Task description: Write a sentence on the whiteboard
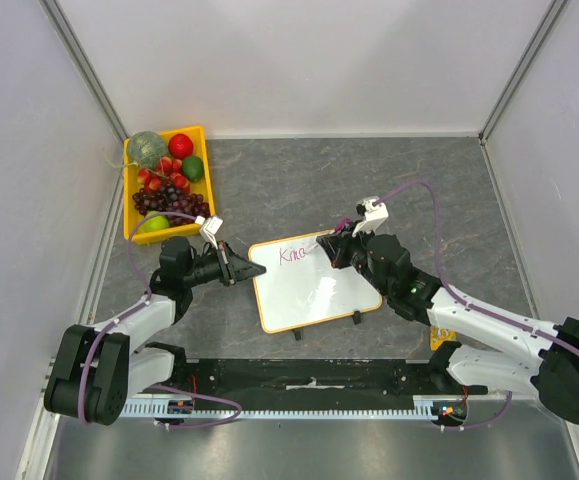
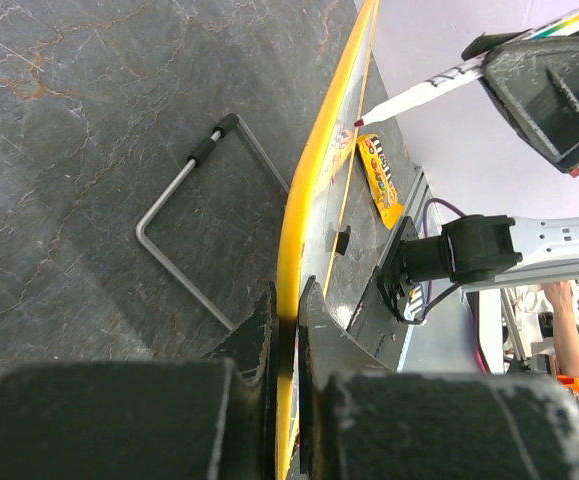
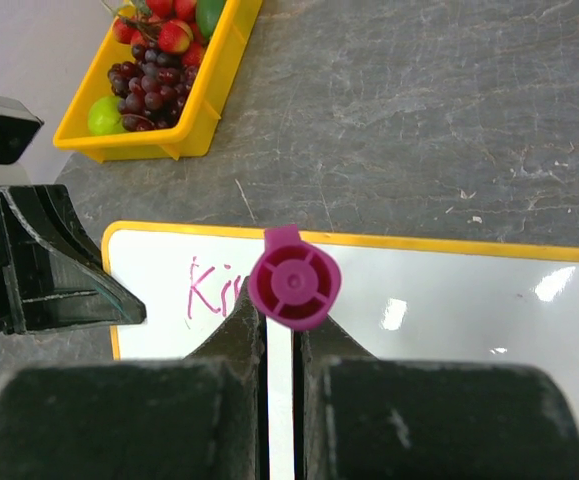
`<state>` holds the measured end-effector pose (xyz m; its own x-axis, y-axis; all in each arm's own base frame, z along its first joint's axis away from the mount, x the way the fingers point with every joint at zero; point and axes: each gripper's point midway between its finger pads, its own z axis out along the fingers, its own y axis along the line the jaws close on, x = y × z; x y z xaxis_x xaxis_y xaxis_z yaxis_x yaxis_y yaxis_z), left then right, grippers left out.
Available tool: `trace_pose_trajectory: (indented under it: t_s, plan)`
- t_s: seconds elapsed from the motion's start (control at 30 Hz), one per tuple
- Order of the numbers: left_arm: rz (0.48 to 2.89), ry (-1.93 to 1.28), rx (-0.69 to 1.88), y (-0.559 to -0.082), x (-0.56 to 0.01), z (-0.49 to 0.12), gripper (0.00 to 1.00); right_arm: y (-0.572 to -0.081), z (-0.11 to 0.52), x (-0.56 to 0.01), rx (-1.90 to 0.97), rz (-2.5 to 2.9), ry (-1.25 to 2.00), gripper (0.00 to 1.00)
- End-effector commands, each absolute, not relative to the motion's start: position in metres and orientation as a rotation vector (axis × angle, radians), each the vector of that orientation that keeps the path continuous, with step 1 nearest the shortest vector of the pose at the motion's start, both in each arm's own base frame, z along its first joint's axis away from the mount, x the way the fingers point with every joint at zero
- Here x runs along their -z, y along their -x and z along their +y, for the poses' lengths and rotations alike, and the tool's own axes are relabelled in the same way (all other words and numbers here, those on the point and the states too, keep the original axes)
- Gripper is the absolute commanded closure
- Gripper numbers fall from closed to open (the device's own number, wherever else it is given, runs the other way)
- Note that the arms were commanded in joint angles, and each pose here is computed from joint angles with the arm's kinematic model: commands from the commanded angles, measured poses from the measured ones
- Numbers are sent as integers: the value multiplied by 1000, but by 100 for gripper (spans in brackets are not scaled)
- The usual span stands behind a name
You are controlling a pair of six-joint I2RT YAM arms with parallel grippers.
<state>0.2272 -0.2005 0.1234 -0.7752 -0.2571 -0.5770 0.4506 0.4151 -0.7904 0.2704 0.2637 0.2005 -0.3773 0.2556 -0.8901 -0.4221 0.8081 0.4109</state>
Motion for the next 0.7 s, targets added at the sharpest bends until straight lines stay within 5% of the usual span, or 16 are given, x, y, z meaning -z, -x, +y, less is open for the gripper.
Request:
trace_pose_trajectory:
  t_s: [0.0, 0.67]
  plan:
    - [2098, -145, 1290, -229, -96, -192, 98, -282, 264, -249, -745, 1711, 71, 100]
    - [2098, -146, 1287, -229, -96, -192, 98, -304, 262, -236, -663, 1736, 34, 100]
